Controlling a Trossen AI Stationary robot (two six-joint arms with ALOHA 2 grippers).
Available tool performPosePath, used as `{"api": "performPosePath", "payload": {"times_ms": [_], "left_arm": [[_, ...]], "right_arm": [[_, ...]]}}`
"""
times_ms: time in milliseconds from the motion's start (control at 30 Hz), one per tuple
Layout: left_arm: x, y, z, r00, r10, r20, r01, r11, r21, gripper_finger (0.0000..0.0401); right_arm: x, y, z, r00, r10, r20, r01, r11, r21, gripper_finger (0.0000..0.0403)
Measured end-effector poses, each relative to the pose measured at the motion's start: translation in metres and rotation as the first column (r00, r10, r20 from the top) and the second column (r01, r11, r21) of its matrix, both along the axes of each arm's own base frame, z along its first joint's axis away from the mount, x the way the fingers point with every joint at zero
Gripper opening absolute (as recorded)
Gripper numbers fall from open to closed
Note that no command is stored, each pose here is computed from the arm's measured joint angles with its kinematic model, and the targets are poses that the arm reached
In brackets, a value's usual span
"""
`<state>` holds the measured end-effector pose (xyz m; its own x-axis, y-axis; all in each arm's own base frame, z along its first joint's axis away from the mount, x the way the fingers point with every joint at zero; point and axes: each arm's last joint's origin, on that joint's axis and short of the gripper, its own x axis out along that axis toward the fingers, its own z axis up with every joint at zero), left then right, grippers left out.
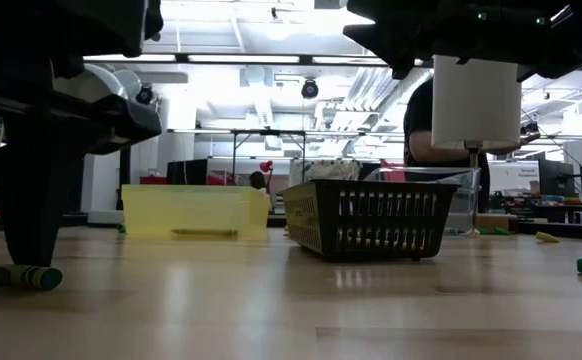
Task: Sort crayons
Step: Put the green crayon into the blue bin
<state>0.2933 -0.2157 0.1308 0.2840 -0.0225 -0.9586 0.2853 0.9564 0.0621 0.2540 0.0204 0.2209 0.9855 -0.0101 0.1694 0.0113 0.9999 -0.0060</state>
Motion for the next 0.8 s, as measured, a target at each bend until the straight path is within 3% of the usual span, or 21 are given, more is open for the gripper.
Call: {"api": "performPosePath", "payload": {"times_ms": [167, 267, 333, 500, 667, 800], "left_arm": [[0.003, 0.005, -0.001, 0.999, -0.032, -0.001, 0.032, 0.999, 0.025, 0.0014], [0.004, 0.010, 0.006, 0.999, -0.044, 0.017, 0.044, 0.998, 0.035, 0.0012], [0.003, 0.019, 0.016, 0.998, -0.032, 0.049, 0.028, 0.995, 0.093, 0.0006], [-0.007, 0.028, 0.070, 0.964, 0.034, 0.265, -0.078, 0.984, 0.158, 0.0002], [-0.029, 0.028, 0.117, 0.892, 0.100, 0.441, -0.164, 0.980, 0.109, 0.0001], [-0.059, 0.025, 0.132, 0.891, 0.147, 0.429, -0.200, 0.977, 0.080, 0.0001]], "right_arm": [[0.000, 0.000, 0.000, 1.000, 0.000, 0.000, 0.000, 1.000, 0.000, 0.0204], [0.000, 0.000, 0.000, 1.000, 0.000, 0.000, 0.000, 1.000, 0.000, 0.0204], [0.000, 0.000, 0.000, 1.000, 0.000, 0.000, 0.000, 1.000, 0.000, 0.0204], [0.000, 0.000, 0.000, 1.000, 0.000, -0.004, 0.000, 1.000, 0.000, 0.0204], [0.000, 0.000, -0.003, 0.999, 0.000, -0.033, 0.000, 1.000, -0.003, 0.0204], [0.001, 0.000, -0.004, 0.999, 0.003, -0.038, -0.002, 1.000, 0.019, 0.0204]]}}
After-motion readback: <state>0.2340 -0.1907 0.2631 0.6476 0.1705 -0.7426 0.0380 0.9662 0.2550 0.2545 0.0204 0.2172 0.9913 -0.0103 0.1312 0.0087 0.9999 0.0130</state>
